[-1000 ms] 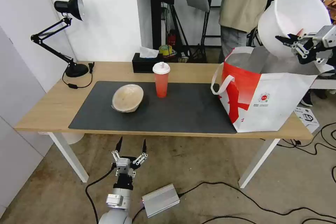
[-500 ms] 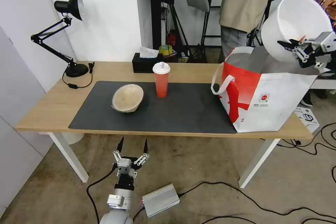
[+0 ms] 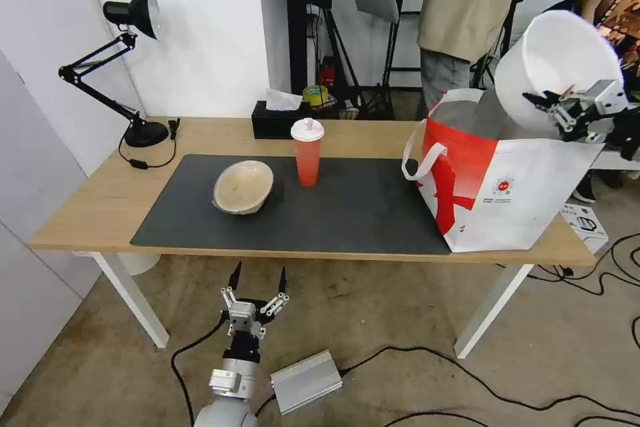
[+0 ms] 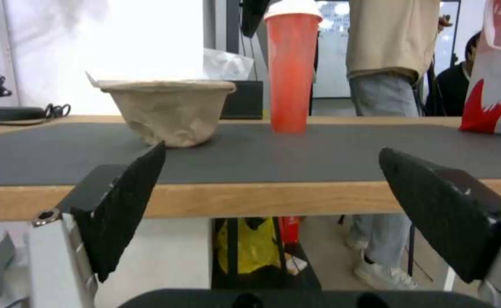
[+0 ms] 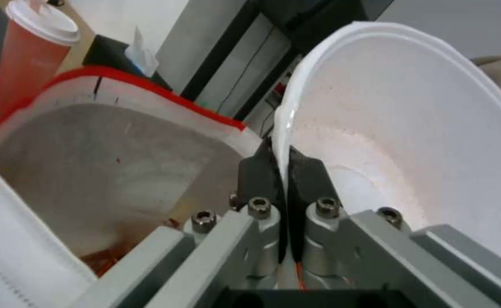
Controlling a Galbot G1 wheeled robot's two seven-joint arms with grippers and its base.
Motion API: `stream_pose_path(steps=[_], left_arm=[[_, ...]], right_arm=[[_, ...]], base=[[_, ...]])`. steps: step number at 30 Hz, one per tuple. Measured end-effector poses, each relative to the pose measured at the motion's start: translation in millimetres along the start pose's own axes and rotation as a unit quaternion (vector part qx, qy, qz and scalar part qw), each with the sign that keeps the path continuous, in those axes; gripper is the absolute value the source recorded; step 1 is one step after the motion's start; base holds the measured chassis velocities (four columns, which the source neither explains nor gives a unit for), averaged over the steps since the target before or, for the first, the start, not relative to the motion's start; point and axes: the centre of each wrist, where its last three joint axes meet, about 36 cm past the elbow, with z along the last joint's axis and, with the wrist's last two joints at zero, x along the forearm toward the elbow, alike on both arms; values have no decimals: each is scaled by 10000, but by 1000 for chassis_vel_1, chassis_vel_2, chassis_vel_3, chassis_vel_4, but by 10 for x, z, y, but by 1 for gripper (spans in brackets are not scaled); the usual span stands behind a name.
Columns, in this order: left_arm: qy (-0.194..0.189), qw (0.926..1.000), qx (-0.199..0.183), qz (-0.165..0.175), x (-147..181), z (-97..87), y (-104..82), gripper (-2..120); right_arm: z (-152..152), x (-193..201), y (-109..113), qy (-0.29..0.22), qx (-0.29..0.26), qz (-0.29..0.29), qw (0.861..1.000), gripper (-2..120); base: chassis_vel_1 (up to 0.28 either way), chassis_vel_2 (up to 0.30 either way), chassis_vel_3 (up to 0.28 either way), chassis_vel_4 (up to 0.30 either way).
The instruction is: Pick up the trash from the table and place it into the takeout bag.
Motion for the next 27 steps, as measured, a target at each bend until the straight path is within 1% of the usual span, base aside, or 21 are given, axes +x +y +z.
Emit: stream_pose_path(steps=[3,5,9,14,27], left_arm=[[9,10000,2,6,2,6,-4,100],[36,10000,-3,26,-3,36,-3,100],[72,10000,-9,31,5,63,2,100],[99,9999,-27,30,-3,94,17,100],[127,9999,-17,26,12,131,12,100]], right_arm=[[22,-11,10,6,-13,-2,10000,0],[163,-104,94,49,-104,-66,9999,0],[252,-186,144,73,-161,-101,9998,0],[326,-305,133,61,-179,-75,9998,0],[336,-430,53,-20,-157,51,9999,0]], base=[[0,0,0,0],[0,0,0,0],[0,0,0,0],[0,0,0,0],[0,0,0,0]])
